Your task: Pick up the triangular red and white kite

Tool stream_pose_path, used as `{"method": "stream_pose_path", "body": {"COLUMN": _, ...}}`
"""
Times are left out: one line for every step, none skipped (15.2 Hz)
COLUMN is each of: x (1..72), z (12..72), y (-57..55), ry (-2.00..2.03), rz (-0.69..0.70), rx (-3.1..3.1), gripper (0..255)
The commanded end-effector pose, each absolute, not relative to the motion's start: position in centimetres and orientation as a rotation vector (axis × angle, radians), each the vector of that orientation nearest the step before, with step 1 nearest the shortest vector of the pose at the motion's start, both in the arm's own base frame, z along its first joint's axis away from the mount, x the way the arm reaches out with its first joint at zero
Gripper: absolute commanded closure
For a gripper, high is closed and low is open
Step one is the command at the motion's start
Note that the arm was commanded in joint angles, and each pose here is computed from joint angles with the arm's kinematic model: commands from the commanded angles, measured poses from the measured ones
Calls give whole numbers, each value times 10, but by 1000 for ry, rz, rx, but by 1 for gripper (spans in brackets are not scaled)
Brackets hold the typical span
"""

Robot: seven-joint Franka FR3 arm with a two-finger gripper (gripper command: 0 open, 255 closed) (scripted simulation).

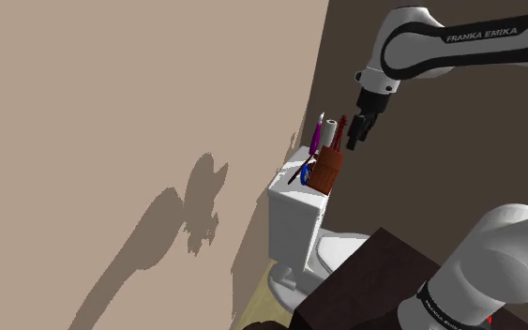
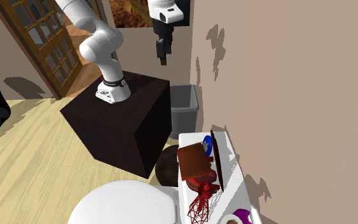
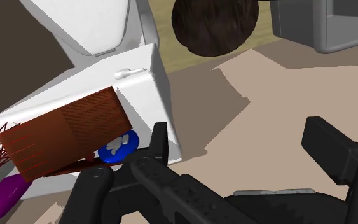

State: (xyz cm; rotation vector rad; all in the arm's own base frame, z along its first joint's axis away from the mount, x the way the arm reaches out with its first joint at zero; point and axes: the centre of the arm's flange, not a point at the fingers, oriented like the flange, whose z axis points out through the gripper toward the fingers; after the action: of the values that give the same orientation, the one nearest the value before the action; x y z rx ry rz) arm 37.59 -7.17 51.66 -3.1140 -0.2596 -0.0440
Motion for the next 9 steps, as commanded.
{"method": "stream_pose_path", "body": {"x": 391, "z": 506, "y": -90, "ry": -255, "rz": -59, "rx": -3108, "gripper": 0}}
{"method": "stream_pose_path", "body": {"x": 398, "z": 500, "y": -99, "ry": -252, "rz": -66, "rx": -3105, "gripper": 0}}
{"method": "stream_pose_path", "body": {"x": 406, "z": 495, "y": -109, "ry": -249, "rz": -72, "rx": -3102, "gripper": 0}}
{"method": "stream_pose_path", "body": {"x": 414, "z": 489, "y": -118, "ry": -246, "rz": -79, "rx": -3099, "gripper": 0}}
{"method": "stream_pose_path", "body": {"x": 421, "z": 484, "y": -127, "ry": -243, "rz": -86, "rx": -3095, "gripper": 0}}
{"method": "stream_pose_path", "body": {"x": 429, "z": 478, "y": -136, "ry": -241, "rz": -92, "rx": -3092, "gripper": 0}}
{"method": "stream_pose_path", "body": {"x": 437, "z": 473, "y": -146, "ry": -238, "rz": -99, "rx": -3089, "gripper": 0}}
{"method": "stream_pose_path", "body": {"x": 444, "z": 467, "y": -155, "ry": -235, "rz": -106, "rx": -3086, "gripper": 0}}
{"method": "stream_pose_path", "body": {"x": 452, "z": 462, "y": -164, "ry": -232, "rz": -112, "rx": -3082, "gripper": 0}}
